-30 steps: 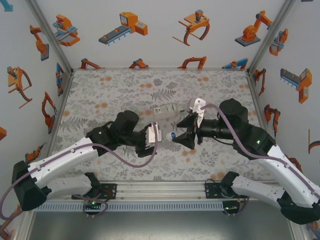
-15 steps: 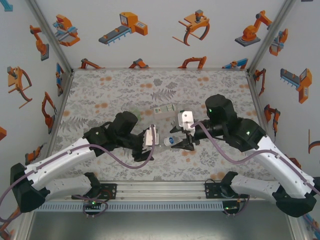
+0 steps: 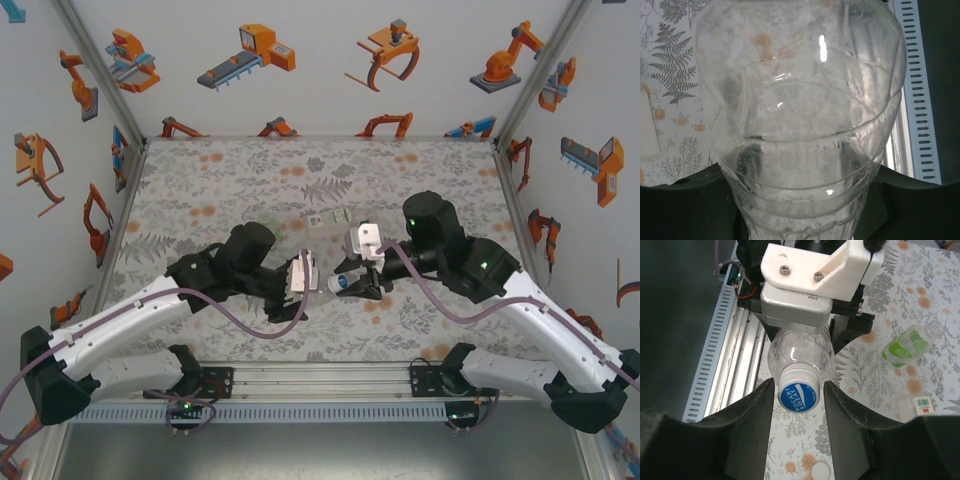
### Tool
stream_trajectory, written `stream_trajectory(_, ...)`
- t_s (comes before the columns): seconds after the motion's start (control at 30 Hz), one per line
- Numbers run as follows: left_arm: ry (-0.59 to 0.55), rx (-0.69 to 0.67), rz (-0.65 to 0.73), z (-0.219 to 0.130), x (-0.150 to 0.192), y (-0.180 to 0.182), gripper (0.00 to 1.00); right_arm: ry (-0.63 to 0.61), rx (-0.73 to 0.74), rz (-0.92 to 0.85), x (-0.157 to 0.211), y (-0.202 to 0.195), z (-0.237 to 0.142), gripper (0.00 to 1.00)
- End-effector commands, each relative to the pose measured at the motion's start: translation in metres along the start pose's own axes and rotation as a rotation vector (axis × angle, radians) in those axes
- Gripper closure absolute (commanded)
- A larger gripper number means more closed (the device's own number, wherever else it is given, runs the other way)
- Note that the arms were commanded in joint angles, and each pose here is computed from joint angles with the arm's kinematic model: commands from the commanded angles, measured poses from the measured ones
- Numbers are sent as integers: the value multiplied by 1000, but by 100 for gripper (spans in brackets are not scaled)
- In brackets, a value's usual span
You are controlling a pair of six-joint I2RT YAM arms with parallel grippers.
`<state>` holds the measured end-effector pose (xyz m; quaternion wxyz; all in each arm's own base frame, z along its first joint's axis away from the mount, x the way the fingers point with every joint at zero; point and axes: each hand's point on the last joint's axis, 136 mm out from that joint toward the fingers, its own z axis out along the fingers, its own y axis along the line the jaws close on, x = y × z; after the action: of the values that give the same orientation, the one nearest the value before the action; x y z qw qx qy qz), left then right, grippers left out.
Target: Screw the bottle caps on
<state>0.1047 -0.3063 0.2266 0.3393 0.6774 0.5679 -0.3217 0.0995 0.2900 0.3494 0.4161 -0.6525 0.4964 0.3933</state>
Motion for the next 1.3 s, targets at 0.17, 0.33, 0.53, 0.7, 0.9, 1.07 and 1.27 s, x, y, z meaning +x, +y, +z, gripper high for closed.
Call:
stream_trajectory(0.17, -31, 11, 40, -7, -14, -2, 100, -34, -3, -8, -8, 2, -1, 66)
stream_trajectory(0.33, -24, -18, 47, -6, -12, 3, 100, -29, 30, 57, -6, -3, -1, 80)
stream_trajectory(0.53, -14, -132, 51, 0, -8, 26, 100, -93, 250, 327, -4, -35, -11, 100)
stream_trajectory(0.7, -15, -202, 56, 6, -9, 43, 100, -201, 483, 717, 17, -67, -26, 100)
stream_trajectory(0.9, 10, -280, 44, 13, -4, 63, 100, -249, 816, 1346, 87, -84, -53, 100)
stream_trajectory(1.07, 23, -290, 41, 19, -5, 71, 100, -277, 844, 1754, 123, -72, -42, 100)
stream_trajectory(1.27, 22, -289, 42, 21, -6, 73, 100, -272, 840, 1818, 130, -74, -33, 100)
